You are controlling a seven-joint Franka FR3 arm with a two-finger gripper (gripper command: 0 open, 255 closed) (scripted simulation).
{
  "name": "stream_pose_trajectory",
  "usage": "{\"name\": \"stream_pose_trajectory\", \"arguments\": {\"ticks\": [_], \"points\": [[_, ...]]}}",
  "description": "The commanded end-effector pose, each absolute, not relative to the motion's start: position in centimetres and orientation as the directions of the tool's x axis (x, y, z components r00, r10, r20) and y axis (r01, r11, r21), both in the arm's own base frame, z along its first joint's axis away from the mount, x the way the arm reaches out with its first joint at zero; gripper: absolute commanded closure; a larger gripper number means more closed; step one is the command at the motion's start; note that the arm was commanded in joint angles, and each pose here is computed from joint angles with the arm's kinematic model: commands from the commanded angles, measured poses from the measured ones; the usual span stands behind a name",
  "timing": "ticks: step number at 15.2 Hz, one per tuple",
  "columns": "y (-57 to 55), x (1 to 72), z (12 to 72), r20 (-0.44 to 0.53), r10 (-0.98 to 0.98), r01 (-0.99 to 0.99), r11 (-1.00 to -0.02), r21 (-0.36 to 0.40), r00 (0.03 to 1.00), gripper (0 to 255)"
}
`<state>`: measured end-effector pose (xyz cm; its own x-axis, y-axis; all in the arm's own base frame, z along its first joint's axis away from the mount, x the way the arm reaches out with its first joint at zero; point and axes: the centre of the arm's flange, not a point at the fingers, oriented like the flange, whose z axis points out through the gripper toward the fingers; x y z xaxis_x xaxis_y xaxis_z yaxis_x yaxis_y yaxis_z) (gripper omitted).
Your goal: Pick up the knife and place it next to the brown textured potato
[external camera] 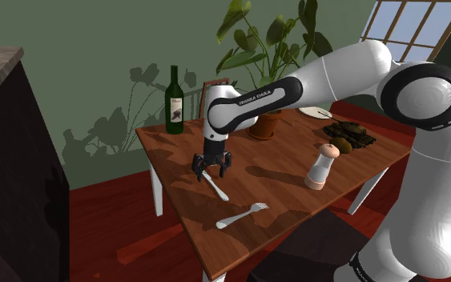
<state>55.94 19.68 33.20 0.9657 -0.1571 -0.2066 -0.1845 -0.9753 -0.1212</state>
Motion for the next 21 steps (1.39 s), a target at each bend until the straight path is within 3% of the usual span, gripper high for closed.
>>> {"name": "stream_pose_trajectory", "arguments": {"ticks": [1,6,7,21], "points": [[19.7,55.9,33.1,-0.206,-0.157,-0.185,-0.975,-0.121,0.966,0],[19.7,55.9,33.1,-0.206,-0.157,-0.185,-0.975,-0.121,0.966,0],[19.7,55.9,33.1,-0.206,-0.157,-0.185,-0.975,-0.121,0.966,255],[19.7,55.9,35.8,-0.206,-0.157,-0.185,-0.975,-0.121,0.966,255]]}}
